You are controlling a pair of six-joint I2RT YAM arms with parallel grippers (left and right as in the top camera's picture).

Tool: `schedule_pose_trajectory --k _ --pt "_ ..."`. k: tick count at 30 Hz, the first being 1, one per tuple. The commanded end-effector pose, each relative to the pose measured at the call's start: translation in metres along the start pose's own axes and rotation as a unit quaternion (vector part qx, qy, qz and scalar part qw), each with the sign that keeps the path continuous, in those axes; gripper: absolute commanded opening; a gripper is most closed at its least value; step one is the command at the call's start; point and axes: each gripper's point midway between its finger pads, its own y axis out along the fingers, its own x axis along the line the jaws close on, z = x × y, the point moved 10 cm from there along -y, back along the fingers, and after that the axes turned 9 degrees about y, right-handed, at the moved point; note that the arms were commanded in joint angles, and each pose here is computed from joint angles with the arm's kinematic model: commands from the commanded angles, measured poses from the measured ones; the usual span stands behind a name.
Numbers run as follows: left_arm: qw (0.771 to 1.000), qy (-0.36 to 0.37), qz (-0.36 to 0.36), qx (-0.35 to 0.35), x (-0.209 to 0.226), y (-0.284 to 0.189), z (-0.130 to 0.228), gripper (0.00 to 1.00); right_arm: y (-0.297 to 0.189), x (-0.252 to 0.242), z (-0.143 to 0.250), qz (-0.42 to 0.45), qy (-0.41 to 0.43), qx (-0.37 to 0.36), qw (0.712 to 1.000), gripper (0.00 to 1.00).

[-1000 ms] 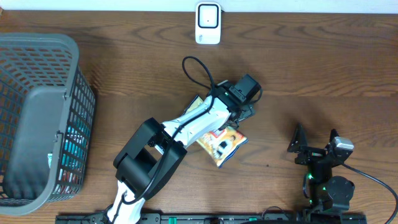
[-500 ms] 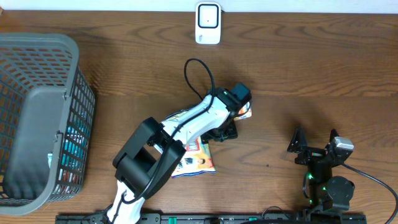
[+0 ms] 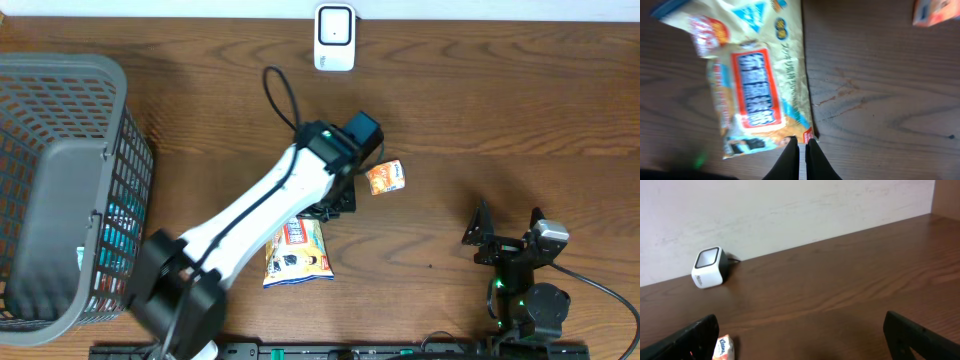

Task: Scan the item barcode

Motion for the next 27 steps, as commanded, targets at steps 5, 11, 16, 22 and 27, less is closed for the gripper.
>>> schedule_pose_trajectory --k 5,11,16,22,27 --pt "0.996 -0.057 -0.067 0.025 0.017 0.032 0.014 0.08 0.0 0.001 0.001 -0.002 0.005 0.0 1.0 0.99" --pt "0.992 -0.08 -0.083 0.043 0.028 0.082 0.032 0.08 0.0 0.001 0.001 -0.002 0.005 0.0 1.0 0.99" --pt "0.99 -0.108 -0.069 0.056 0.048 0.116 0.039 0.08 0.0 0.001 0.001 -0.002 0.005 0.0 1.0 0.99" --pt "0.992 -0.09 0.022 0.086 0.068 0.134 0.031 0.08 0.0 0.001 0.001 -0.002 0.005 0.0 1.0 0.99" --pt "0.991 -0.091 0.022 0.093 0.077 0.139 0.033 0.07 0.0 0.001 0.001 -0.002 0.005 0.0 1.0 0.99"
